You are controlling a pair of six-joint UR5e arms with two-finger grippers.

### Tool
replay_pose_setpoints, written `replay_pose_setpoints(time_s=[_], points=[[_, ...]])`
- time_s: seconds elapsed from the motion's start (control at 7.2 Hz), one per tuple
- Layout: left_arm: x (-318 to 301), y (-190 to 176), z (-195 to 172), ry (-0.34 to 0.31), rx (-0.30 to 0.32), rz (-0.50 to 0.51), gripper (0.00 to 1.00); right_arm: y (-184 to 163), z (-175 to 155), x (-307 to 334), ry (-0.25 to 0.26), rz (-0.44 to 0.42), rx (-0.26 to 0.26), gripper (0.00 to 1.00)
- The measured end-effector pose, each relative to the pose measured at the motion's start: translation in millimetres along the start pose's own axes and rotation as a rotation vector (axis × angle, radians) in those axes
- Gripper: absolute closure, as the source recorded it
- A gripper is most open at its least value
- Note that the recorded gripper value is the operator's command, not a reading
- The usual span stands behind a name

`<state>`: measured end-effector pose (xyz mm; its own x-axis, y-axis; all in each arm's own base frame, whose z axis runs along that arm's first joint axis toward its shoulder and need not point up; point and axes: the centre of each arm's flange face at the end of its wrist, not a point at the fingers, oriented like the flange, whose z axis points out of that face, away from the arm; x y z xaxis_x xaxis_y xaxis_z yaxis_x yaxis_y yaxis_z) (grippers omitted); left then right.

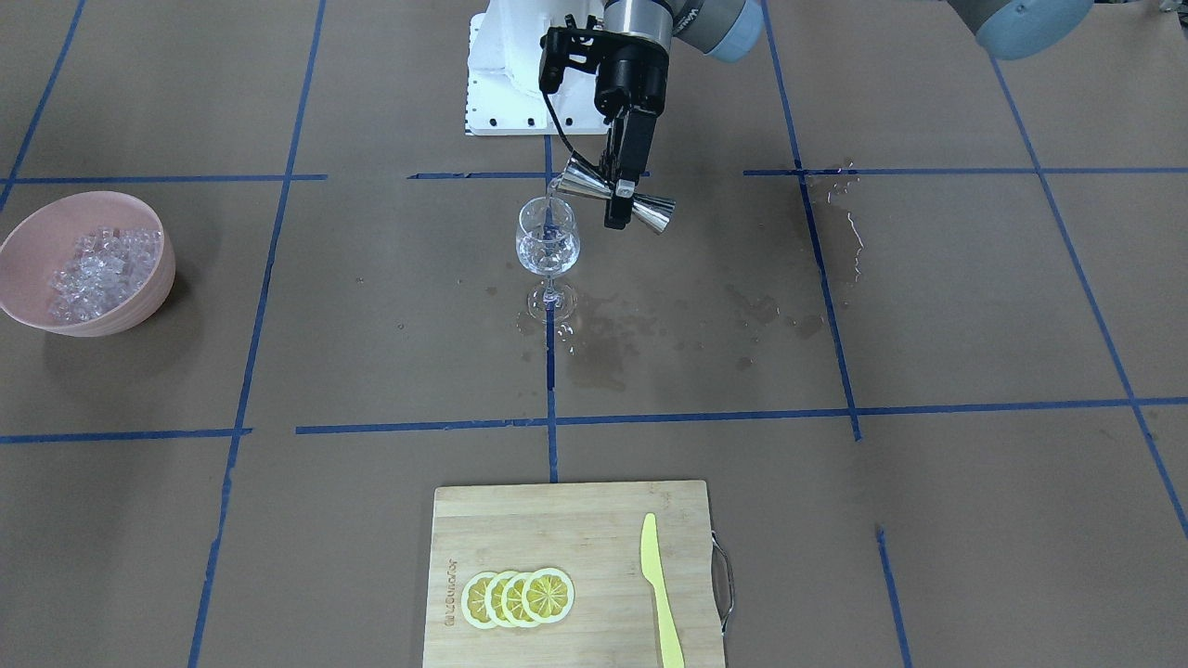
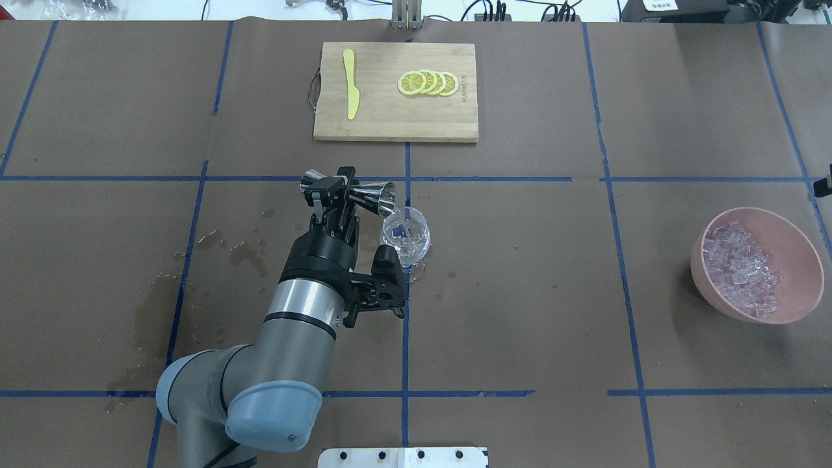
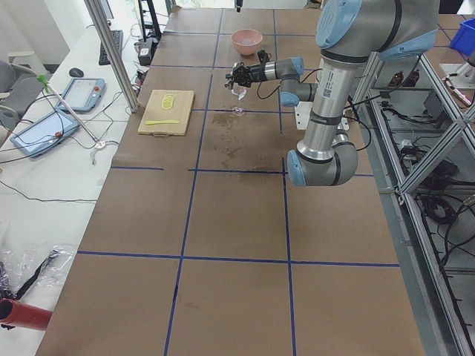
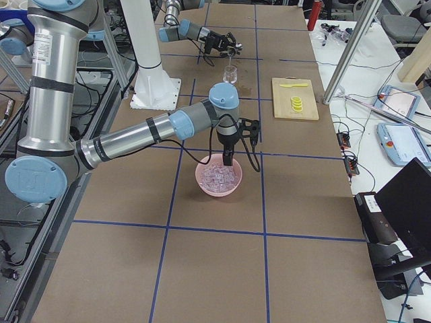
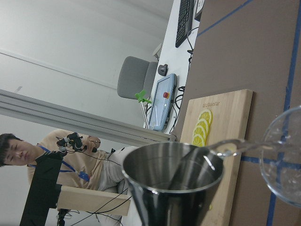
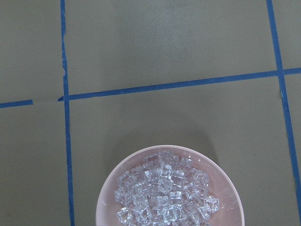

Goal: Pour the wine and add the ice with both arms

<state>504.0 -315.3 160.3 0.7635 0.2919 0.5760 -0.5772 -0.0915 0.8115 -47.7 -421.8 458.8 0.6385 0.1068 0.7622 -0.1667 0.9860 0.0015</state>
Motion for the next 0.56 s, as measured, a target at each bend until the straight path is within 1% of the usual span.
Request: replay_pose_setpoints(time_s=[0.28, 0.56], points=[[-4.5, -1.5, 0.1, -0.020, -0.009, 0.086, 1.00, 0.1, 0.2, 0.3, 0.000, 0.001, 0.000, 0.00], [-6.3, -1.1, 0.2, -0.034, -0.017, 0.145, 1.00, 0.1, 0.4, 0.6, 0.001, 0.002, -0.001, 0.00]])
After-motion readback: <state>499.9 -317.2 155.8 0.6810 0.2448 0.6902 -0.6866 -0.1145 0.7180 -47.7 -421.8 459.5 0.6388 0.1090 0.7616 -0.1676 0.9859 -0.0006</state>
